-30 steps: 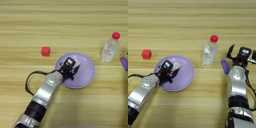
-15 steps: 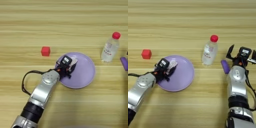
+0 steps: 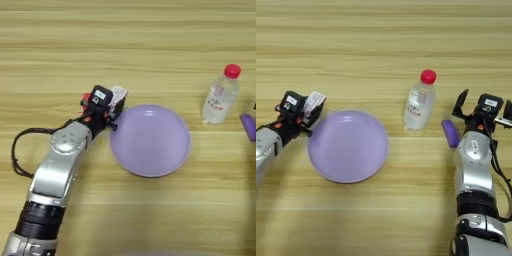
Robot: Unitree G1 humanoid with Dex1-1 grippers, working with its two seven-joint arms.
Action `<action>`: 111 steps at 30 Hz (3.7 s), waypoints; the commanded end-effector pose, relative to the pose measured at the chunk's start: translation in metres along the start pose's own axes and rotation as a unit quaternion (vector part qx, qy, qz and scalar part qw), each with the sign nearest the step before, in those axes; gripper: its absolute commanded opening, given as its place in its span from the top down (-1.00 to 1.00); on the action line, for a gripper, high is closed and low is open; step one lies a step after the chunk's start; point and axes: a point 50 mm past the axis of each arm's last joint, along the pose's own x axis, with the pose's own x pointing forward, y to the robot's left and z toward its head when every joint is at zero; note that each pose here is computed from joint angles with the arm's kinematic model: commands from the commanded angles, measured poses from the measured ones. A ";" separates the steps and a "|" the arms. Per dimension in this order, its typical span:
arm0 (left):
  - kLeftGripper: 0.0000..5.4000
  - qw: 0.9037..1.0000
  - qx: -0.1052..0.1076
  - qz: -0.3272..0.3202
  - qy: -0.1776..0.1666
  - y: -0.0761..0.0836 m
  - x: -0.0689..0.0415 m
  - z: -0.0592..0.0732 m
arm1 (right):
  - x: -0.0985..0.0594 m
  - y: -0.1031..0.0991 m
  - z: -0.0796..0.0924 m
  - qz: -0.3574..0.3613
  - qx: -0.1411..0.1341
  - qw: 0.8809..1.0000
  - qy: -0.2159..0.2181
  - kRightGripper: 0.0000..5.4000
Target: Move the objects on the table
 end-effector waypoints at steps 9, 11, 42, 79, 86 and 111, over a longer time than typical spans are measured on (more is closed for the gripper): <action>0.25 0.996 -0.008 0.035 0.079 0.017 -0.027 -0.042 | 0.000 0.001 -0.001 0.001 0.003 1.000 0.007 -1.00; 0.25 0.996 -0.011 0.034 0.083 0.015 -0.026 -0.046 | 0.001 0.001 -0.001 0.001 0.003 1.000 0.007 -1.00; -0.39 0.998 0.027 0.032 0.052 0.011 -0.008 -0.033 | 0.000 0.002 -0.001 0.004 0.001 1.000 0.008 -1.00; -0.99 0.996 -0.046 0.072 0.003 0.051 0.030 -0.035 | -0.001 0.006 -0.002 0.008 0.000 1.000 0.010 -1.00; -0.99 0.996 -0.042 0.075 0.015 0.053 0.034 -0.041 | -0.001 0.006 -0.002 0.008 0.000 1.000 0.011 -1.00; -0.99 0.995 -0.043 0.079 0.044 0.056 0.048 -0.058 | -0.002 0.006 -0.002 0.007 0.001 1.000 0.010 -1.00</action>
